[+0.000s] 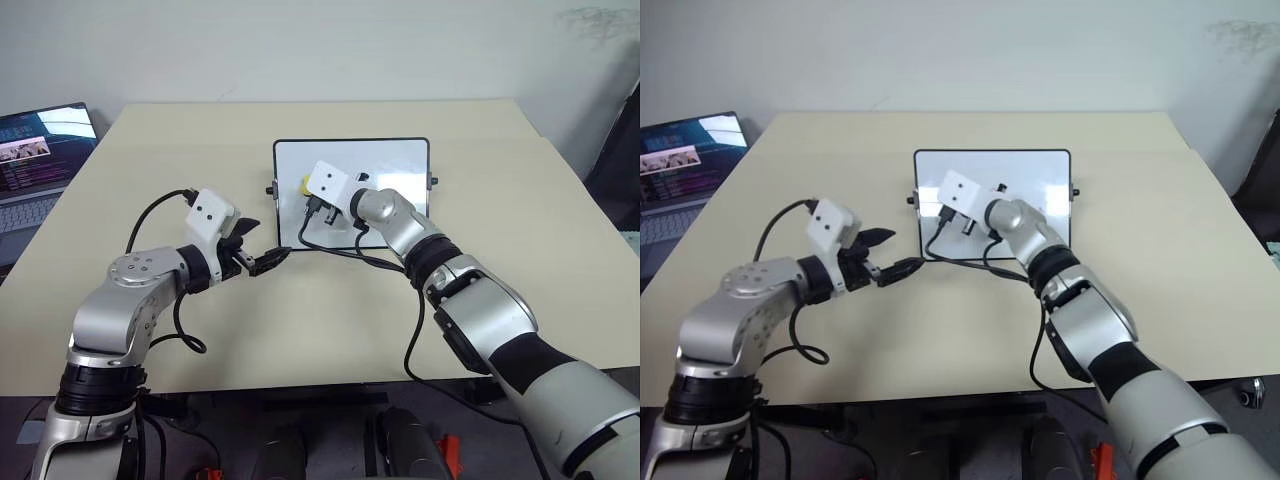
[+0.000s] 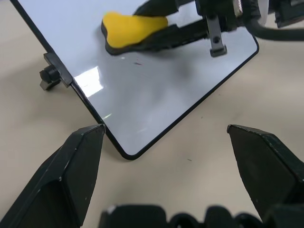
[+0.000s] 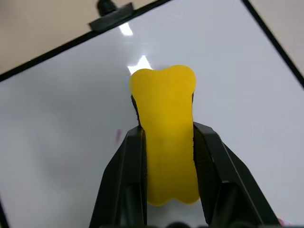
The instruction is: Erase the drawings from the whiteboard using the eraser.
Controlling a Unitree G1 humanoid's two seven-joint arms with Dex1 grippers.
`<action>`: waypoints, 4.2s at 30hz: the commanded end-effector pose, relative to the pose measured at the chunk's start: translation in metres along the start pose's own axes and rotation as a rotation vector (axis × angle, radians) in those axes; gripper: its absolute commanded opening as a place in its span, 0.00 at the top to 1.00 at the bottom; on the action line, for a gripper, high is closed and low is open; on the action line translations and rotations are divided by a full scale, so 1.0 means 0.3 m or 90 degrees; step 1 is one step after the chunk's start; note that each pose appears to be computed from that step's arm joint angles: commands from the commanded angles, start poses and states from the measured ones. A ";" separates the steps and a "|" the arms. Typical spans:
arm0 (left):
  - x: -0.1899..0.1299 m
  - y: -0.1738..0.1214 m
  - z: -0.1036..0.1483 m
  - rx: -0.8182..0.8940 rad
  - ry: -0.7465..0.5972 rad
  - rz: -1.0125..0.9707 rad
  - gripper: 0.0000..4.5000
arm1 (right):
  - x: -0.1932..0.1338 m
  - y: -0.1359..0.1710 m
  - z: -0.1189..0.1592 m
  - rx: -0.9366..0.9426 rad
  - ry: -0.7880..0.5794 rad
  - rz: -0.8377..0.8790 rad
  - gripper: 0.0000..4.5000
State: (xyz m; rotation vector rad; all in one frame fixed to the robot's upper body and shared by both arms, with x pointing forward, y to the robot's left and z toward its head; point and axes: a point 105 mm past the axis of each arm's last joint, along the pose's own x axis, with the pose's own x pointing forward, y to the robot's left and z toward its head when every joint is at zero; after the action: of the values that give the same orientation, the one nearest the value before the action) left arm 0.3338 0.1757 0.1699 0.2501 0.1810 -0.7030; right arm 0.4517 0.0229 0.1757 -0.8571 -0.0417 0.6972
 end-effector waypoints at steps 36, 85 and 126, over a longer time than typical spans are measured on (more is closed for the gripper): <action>-0.018 0.018 0.059 0.044 -0.020 -0.002 0.00 | -0.095 0.006 -0.116 0.001 0.040 0.137 0.78; -0.066 0.088 0.179 0.208 0.026 -0.032 0.00 | -0.710 -0.497 -0.311 -0.149 0.162 0.002 0.78; 0.003 0.102 0.308 0.249 -0.073 0.011 0.00 | -0.675 -0.521 -0.178 -0.004 0.003 -0.071 0.78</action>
State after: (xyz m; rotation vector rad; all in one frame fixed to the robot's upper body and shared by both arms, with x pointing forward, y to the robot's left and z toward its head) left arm 0.3644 0.1720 0.2515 0.5513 -0.0291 -0.7385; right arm 0.4005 -0.2036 0.2736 -0.8616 0.0030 0.6173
